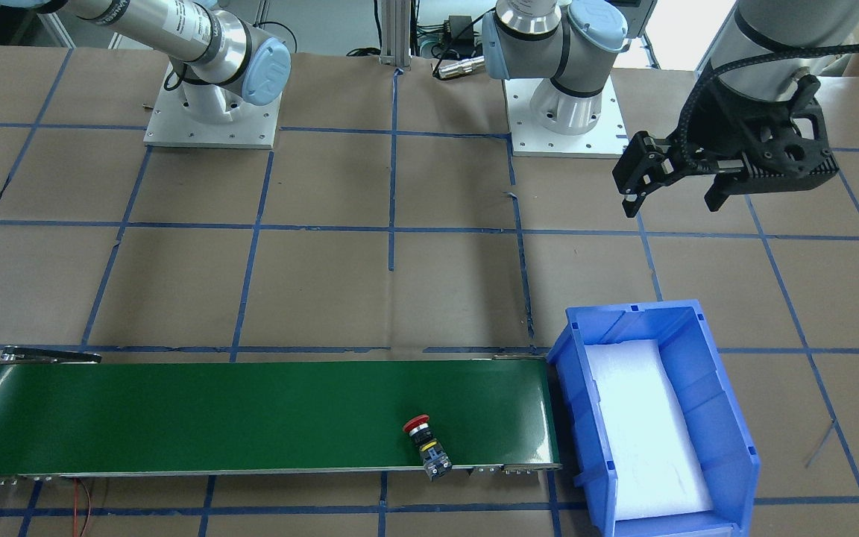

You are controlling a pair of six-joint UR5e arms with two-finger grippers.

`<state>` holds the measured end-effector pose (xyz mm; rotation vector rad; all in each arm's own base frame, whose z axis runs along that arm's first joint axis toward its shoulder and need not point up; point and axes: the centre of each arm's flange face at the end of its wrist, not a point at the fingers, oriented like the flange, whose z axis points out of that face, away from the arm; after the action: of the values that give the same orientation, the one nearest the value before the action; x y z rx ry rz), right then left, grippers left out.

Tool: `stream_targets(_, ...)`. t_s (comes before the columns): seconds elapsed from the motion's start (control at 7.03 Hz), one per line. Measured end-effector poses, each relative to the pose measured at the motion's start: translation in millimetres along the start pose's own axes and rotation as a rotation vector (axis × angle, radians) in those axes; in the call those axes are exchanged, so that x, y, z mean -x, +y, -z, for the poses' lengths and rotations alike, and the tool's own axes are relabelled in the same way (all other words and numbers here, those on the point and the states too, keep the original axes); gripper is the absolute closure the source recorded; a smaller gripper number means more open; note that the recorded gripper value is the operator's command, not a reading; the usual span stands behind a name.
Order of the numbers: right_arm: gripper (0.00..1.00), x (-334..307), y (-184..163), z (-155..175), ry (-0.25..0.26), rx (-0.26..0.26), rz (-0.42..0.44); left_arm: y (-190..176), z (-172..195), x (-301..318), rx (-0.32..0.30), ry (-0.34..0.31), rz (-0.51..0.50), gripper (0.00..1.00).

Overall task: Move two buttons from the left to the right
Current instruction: 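Carry the yellow button into the far blue bin and release it, then raise the right gripper out of the bin and move it back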

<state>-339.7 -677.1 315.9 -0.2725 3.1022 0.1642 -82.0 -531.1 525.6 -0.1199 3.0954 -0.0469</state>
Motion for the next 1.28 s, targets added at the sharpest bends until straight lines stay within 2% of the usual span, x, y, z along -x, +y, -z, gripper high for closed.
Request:
stream_targets(0.43, 0.91, -8.1, -10.4, -30.1, -0.009, -0.001, -0.001, 0.0, 0.0, -0.4, 0.0, 0.0, 0.0, 0.0)
stream_targets(1.28, 0.91, -14.6, -18.7, -55.0, -0.012, -0.002, -0.001, 0.2, 0.0, -1.1, 0.0, -0.001, -0.001, 0.0)
